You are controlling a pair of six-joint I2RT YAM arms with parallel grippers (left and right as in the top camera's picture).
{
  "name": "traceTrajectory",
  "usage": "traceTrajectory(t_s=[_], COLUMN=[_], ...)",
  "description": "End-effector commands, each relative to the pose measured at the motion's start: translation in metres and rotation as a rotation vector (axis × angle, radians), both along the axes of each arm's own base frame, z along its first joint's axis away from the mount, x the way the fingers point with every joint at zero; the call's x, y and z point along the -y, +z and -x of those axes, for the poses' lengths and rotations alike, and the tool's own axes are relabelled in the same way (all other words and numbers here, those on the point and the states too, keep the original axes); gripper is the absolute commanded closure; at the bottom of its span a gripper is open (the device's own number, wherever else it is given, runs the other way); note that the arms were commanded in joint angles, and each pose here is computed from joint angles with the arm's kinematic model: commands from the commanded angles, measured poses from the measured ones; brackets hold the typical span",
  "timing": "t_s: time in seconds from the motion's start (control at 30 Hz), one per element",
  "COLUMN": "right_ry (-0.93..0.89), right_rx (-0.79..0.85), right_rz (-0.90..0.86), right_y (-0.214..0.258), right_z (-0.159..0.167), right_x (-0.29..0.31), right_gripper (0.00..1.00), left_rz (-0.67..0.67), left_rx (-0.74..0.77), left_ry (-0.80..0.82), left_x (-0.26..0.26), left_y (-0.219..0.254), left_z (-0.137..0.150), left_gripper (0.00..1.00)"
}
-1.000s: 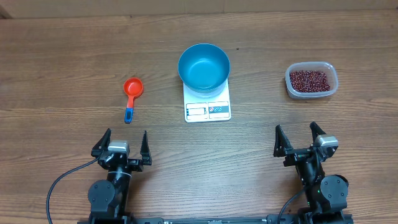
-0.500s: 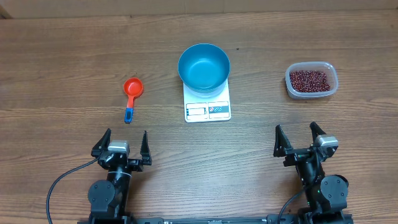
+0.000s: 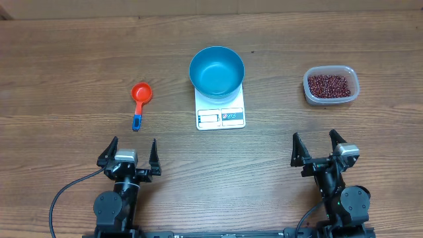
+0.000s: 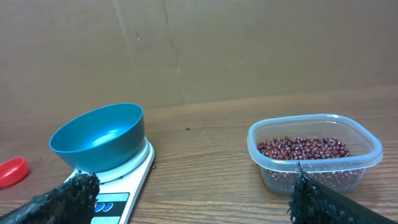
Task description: Scoop item into bowl and weigh 150g on scale
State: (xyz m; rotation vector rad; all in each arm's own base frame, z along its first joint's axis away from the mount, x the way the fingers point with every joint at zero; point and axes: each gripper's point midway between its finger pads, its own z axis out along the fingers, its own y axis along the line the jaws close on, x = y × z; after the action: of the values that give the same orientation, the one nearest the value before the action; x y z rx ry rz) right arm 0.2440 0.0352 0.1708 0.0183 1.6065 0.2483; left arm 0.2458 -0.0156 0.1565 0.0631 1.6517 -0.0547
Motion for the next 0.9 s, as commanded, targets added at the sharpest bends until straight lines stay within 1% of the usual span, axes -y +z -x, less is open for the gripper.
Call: traceTrajectory(t_s=[0.0, 0.7, 0.87], right_ry=[0.008, 0.008, 0.008], right_rx=[-0.002, -0.002, -0.002], right_rz=[-0.003, -0.003, -0.003], right_y=[-0.0029, -0.0029, -0.0029], right_z=[-0.0002, -0.0002, -0.0002], right_x=[-0.0018, -0.0017, -0.0017], right_gripper=[0.00, 0.00, 0.00], left_rz=[0.008, 0.008, -0.022], left_rx=[0.003, 0.004, 0.006], left_ry=[0.016, 0.017, 0.026], left_x=[-0.0031, -0.0032, -0.0053], left_y=[-0.0008, -0.0008, -0.0008], left_z=[0.0000, 0.0000, -0.0002], left_gripper=[0.01, 0.00, 0.01])
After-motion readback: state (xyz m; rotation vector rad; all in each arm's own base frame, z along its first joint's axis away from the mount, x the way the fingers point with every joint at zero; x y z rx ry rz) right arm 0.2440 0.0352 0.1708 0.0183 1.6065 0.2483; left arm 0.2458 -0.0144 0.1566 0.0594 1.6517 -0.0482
